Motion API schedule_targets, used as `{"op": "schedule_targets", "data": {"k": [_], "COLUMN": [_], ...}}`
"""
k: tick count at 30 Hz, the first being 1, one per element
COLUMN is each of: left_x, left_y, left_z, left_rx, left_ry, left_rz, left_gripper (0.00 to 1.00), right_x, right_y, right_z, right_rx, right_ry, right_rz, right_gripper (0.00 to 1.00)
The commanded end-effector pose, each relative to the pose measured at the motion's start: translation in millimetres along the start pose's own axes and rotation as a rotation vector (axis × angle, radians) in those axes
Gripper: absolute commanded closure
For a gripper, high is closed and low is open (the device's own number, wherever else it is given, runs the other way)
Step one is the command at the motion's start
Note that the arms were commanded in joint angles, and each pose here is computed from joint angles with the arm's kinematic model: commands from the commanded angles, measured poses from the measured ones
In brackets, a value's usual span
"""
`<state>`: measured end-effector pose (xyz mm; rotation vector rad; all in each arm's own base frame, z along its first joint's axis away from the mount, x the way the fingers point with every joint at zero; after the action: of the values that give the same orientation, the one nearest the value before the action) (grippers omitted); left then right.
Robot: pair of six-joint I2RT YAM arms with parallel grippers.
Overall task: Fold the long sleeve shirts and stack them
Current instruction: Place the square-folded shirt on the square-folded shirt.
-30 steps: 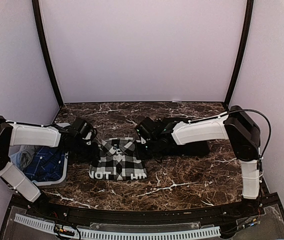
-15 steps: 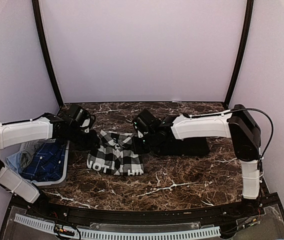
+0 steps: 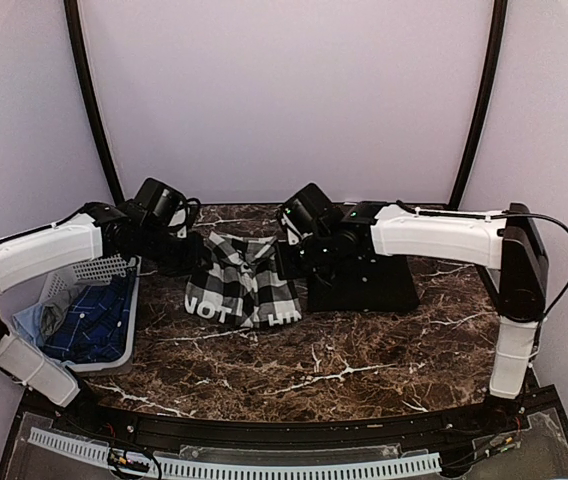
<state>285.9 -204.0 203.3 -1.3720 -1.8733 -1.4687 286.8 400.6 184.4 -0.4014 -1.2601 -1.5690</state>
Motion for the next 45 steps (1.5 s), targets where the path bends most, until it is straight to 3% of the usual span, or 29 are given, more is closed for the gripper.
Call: {"op": "schedule_targets", "data": {"k": [1, 14, 21, 32, 45], "left_x": [4, -78, -121, -171, -211], "left_y": [26, 86, 98, 95, 83], "left_z": [-30, -130, -160, -186, -182], "left_rx": [-0.011, -0.067, -0.044, -0.010, 0.034], "left_ry": [-0.081, -0.241, -0.319, -0.430, -0.390], "left_rz": [-0.054, -0.102, -0.124, -0.131, -0.089], "left_gripper": [1.00, 1.00, 1.00, 1.00, 1.00], "right_x": [44, 92, 103, 100, 70], "right_y": [39, 60, 60, 52, 37], "right_z": [-18, -144, -200, -258, -306], "right_rx": [-0.006, -0.111, -0.168, -0.241, -0.305], "right_ry": [-0.002, -0.180, -0.251, -0.317, -0.341], "right_rz": [-0.140, -0.236, -0.272, -0.270, -0.190], "right_gripper": [1.00, 1.00, 1.00, 1.00, 1.00]}}
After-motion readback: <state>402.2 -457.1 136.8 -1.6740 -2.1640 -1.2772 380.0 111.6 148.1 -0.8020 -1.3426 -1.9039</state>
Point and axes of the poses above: each gripper's point midway between its finger pads, its own x axis back along the fingers, its own z axis along the line the jaws close on, y = z × x, the point moved 5 cm from there along x, back along the fingers, and after that the axes turned 9 degrees about -x, right-handed, at the moved point
